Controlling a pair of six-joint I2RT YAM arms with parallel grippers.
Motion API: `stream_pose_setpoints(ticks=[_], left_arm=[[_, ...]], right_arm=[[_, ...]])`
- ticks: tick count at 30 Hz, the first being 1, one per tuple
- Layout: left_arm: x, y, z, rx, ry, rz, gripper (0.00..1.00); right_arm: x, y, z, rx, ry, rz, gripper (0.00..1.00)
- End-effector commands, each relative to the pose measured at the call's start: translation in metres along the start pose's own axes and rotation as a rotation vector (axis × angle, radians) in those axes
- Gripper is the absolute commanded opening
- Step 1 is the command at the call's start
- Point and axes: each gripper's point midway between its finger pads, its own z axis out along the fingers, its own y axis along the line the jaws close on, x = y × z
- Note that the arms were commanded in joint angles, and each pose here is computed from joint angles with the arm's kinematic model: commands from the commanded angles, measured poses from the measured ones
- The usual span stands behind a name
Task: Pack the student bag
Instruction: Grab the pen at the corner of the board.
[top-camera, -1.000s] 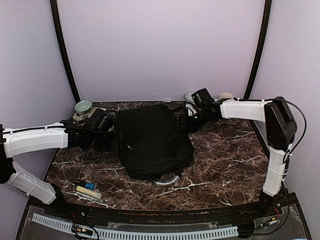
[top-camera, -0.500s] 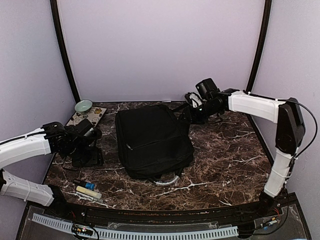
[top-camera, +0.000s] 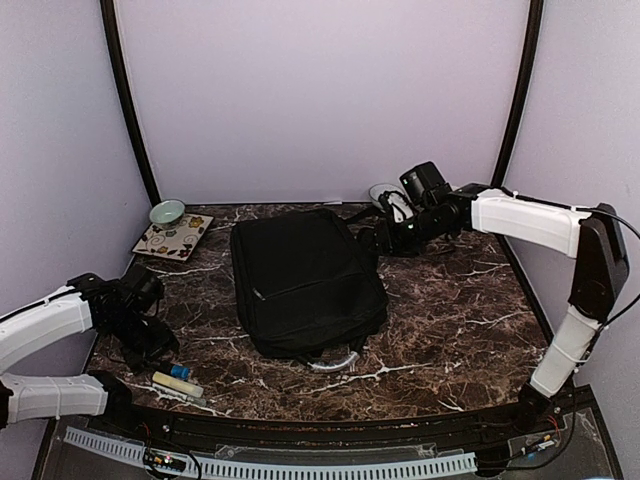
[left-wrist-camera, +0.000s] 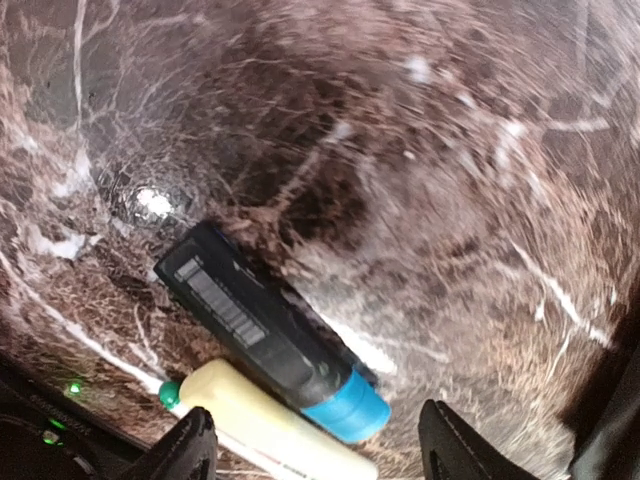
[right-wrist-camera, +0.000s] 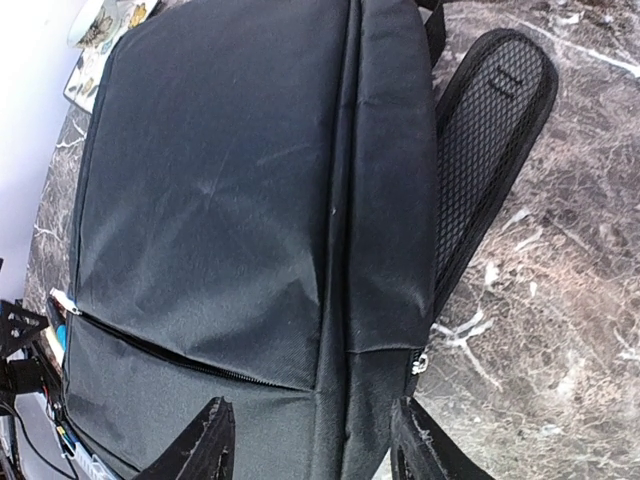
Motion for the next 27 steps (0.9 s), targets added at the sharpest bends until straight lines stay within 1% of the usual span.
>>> stream_pose_setpoints(ticks=[1, 5, 8, 13, 18, 22, 24, 25, 27], left_arm=[[-0.004, -0.002, 0.013, 0.041, 0.038, -0.184, 0.7], [-0.022, 0.003, 0.013, 0.022, -0.021, -0.235, 0.68], [-0.032, 0.004, 0.017, 0.026, -0.033, -0.264, 0.64], [-0.043, 0.015, 0.015, -0.036, -0.058, -0.272, 0.62], [-0.041, 0.026, 0.02, -0.088, -0.036, -0.271, 0.61], [-0.04, 0.019, 0.03, -0.044, -0.022, -0.271, 0.54], [-0.043, 0.016, 0.032, -0.026, -0.027, -0.269, 0.48], [-0.043, 0.015, 0.034, -0.022, -0.027, -0.266, 0.44], [-0.044, 0.014, 0.037, -0.025, -0.023, -0.263, 0.41]], right_arm=[[0.002, 0.006, -0.009, -0.005, -0.019, -0.002, 0.54], [0.007, 0.004, -0.014, 0.001, -0.023, -0.01, 0.54], [0.015, -0.001, -0.012, 0.008, -0.004, -0.009, 0.54], [0.02, -0.002, -0.013, 0.011, 0.005, -0.013, 0.54], [0.022, -0.004, -0.01, 0.018, 0.022, -0.022, 0.54], [0.023, -0.005, -0.009, 0.02, 0.025, -0.019, 0.54], [0.023, -0.004, -0.009, 0.017, 0.024, -0.016, 0.53], [0.023, -0.004, -0.009, 0.016, 0.026, -0.016, 0.53], [0.022, -0.004, -0.009, 0.017, 0.024, -0.015, 0.53]])
